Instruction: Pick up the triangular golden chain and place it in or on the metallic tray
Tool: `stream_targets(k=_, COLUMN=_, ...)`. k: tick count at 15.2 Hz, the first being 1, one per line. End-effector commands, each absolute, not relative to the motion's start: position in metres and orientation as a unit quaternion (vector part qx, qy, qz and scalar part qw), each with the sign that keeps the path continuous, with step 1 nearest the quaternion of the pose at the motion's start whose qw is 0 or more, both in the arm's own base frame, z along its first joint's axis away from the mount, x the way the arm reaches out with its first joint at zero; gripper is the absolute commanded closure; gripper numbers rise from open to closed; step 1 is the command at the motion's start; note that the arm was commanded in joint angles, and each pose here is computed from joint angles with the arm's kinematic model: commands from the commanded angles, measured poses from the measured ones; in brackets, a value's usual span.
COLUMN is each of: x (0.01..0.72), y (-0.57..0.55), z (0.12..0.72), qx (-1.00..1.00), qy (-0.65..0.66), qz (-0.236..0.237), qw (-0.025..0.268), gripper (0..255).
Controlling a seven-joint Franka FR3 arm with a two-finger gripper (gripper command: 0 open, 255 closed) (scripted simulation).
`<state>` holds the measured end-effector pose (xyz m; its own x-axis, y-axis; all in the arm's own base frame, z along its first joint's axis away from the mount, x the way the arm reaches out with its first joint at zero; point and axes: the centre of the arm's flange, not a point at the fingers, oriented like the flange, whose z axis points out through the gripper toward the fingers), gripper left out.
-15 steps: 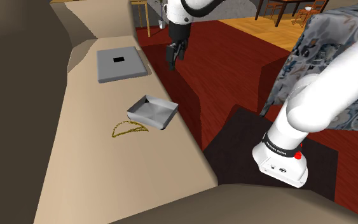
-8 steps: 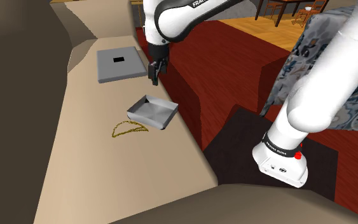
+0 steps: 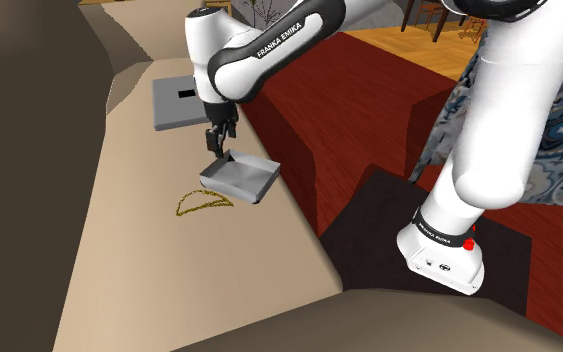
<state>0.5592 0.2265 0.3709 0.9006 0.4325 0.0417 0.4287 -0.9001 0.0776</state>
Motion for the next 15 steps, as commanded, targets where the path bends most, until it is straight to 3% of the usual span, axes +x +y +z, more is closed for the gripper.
stream_targets(k=1, x=0.572, y=0.242, z=0.353, qx=0.972, qy=0.231, qz=0.025, qw=0.036, gripper=0)
stream_targets(k=15, x=0.637, y=0.323, z=0.233, qx=0.957, qy=0.286, qz=0.005, qw=0.049, gripper=0)
